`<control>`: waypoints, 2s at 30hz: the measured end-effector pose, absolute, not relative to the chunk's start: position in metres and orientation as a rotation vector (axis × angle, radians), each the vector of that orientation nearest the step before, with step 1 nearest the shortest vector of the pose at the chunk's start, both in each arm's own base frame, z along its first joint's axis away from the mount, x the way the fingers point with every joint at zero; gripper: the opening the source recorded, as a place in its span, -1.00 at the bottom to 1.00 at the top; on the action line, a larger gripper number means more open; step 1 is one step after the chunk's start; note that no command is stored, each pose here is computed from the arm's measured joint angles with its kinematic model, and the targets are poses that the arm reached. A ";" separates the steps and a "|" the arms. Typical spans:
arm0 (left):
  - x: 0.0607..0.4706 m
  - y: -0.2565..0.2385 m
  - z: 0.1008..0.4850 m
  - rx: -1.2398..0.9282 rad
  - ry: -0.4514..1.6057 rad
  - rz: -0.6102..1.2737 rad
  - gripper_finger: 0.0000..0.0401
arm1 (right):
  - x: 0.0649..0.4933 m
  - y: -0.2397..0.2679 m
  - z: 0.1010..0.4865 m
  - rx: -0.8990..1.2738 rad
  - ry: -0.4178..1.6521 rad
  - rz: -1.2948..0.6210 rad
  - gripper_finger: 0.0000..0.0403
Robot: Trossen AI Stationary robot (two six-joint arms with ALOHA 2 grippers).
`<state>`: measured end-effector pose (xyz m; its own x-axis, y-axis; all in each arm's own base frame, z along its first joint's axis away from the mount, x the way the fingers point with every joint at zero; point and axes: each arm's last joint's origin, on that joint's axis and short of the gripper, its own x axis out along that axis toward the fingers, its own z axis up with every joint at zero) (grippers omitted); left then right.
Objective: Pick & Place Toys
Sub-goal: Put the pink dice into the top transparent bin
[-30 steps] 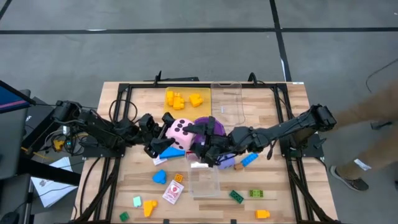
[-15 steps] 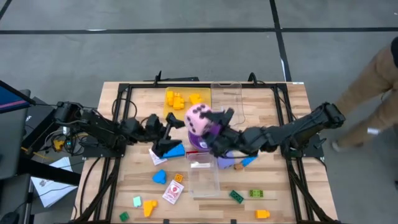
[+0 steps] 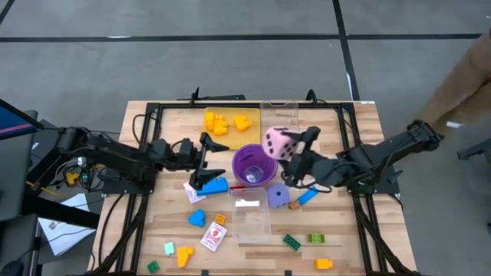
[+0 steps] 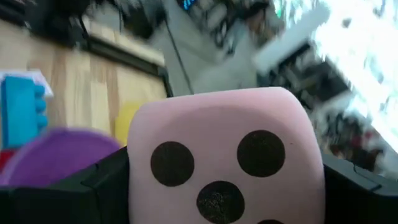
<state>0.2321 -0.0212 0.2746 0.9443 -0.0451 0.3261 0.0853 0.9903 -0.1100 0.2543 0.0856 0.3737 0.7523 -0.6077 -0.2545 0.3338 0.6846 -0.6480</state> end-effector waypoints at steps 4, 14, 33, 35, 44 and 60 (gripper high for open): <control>0.217 -0.018 0.284 -0.081 -0.294 -0.012 0.74 | 0.241 0.073 0.366 -0.477 0.544 -0.614 0.71; 0.206 -0.008 0.287 -0.016 -0.245 0.339 0.63 | 0.234 0.017 0.354 -0.162 0.695 -0.745 0.71; 0.206 0.010 0.288 -0.006 -0.259 0.457 0.61 | 0.264 -0.163 0.298 0.347 0.859 -0.770 0.73; 0.206 0.010 0.287 -0.011 -0.251 0.456 0.61 | 0.269 -0.175 0.283 0.389 0.892 -0.775 0.74; 0.207 0.010 0.284 -0.021 -0.223 0.454 0.61 | 0.293 -0.184 0.240 0.487 0.977 -0.801 0.76; 0.208 0.010 0.281 -0.008 -0.184 0.454 0.61 | 0.300 -0.173 0.240 0.165 1.082 -0.540 0.76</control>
